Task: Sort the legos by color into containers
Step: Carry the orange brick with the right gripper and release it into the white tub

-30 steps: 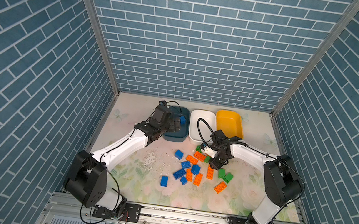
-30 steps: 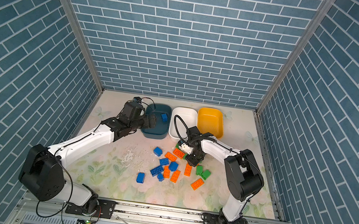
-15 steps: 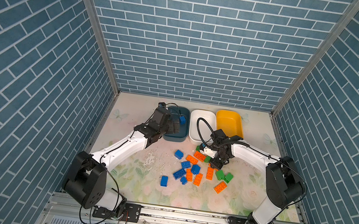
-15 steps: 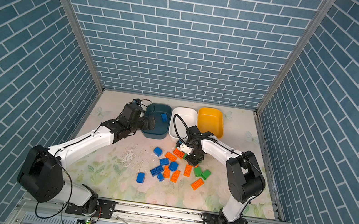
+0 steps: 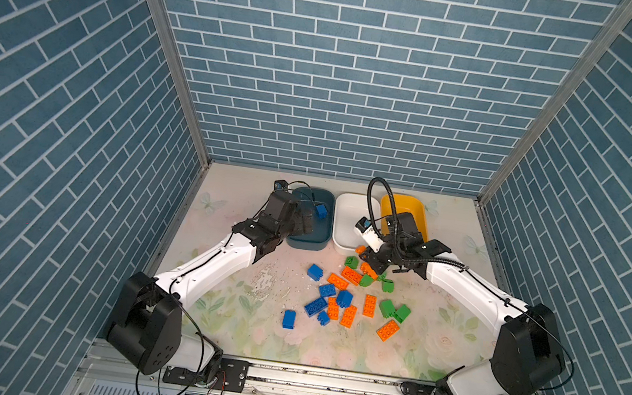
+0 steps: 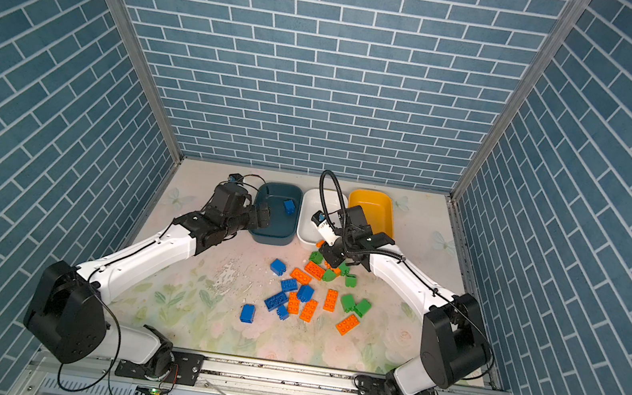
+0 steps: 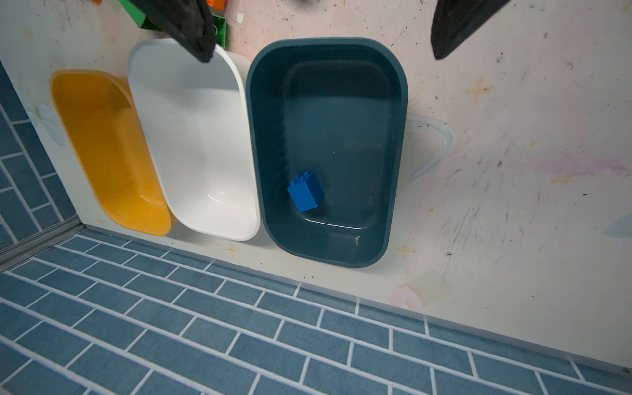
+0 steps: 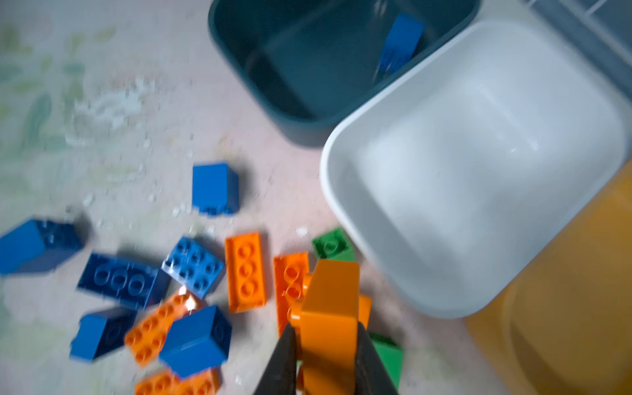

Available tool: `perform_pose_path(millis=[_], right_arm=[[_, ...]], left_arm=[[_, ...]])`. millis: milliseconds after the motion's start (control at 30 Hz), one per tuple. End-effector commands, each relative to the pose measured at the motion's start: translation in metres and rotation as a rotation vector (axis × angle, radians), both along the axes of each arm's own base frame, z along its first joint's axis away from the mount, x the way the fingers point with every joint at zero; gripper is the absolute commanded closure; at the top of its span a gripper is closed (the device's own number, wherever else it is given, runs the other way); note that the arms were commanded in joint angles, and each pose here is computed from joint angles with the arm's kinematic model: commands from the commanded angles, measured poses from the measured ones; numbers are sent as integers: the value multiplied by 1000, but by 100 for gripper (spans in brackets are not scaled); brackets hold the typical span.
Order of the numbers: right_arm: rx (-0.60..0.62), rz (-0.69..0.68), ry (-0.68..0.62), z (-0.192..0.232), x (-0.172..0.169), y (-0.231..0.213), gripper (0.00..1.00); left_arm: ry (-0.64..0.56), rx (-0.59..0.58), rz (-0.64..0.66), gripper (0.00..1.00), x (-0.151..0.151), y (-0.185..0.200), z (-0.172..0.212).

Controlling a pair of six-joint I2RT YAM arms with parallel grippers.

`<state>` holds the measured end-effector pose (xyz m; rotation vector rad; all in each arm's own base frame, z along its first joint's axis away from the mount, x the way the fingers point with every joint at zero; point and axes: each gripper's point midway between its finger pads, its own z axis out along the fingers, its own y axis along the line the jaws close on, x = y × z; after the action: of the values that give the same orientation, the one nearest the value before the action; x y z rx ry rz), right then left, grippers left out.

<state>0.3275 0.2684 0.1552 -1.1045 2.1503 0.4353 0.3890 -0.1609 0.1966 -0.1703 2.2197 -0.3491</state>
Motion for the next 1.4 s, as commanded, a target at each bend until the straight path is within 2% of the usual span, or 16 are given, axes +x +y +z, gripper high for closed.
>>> perform_pose_path(millis=[0,100,167,500,567,667,767,1033,1167,1367], right_arm=[[254,-140,-27,29,36,17,83],[316,-231,2,32,62,20,83],[316,-288,28,27,80,22,83],[169,-496,83,-18,156,29,78],[162,-524,82,-20,166,30,73],[168,-548,80,-12,172,31,55],[176,-550,75,-1,166,27,41],[172,-621,94,1,114,-13,22],[129,-683,116,-14,79,-44,21],[32,-739,229,-52,27,-90,22]], left_arm=[[20,6,17,1,-6,6,-5],[34,-5,-7,1,-7,2,-7],[51,-7,-10,1,-9,1,-10],[129,24,5,1,-20,8,-24],[146,37,13,1,-22,10,-28],[166,48,19,1,-25,13,-32],[178,48,21,1,-26,13,-36],[218,31,-13,1,-18,-1,-47],[222,24,-14,1,-14,-5,-48],[210,15,-12,1,-11,-6,-49]])
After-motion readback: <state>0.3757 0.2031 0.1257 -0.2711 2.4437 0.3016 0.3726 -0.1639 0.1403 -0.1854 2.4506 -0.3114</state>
